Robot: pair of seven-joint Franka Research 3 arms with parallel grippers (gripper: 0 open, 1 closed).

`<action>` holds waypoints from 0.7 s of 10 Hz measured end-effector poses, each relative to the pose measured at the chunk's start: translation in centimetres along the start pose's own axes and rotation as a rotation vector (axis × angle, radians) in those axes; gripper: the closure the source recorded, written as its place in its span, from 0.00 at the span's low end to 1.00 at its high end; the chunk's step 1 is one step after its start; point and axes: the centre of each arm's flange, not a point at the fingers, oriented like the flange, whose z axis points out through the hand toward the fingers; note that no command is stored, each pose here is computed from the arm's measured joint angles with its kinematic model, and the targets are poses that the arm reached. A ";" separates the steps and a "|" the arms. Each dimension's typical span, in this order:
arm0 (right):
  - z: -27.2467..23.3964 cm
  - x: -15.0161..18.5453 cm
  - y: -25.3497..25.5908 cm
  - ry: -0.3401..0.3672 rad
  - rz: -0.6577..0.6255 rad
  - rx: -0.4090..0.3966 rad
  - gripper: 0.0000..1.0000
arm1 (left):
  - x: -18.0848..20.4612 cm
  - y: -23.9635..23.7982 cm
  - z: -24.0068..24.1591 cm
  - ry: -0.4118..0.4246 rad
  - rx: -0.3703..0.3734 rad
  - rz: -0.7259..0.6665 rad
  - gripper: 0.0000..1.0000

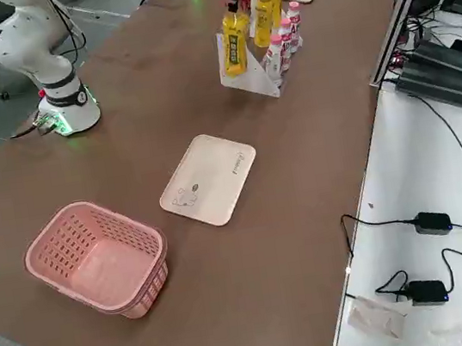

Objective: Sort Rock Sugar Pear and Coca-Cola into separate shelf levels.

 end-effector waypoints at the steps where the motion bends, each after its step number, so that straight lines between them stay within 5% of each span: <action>1: -1.1 -0.5 -2.3 0.023 0.010 0.004 0.66 | -0.5 0.5 0.1 0.014 0.004 -0.010 0.68; 7: -3.0 -1.9 -12.7 0.109 0.014 0.055 0.66 | -1.4 0.6 0.3 0.022 0.031 -0.003 0.68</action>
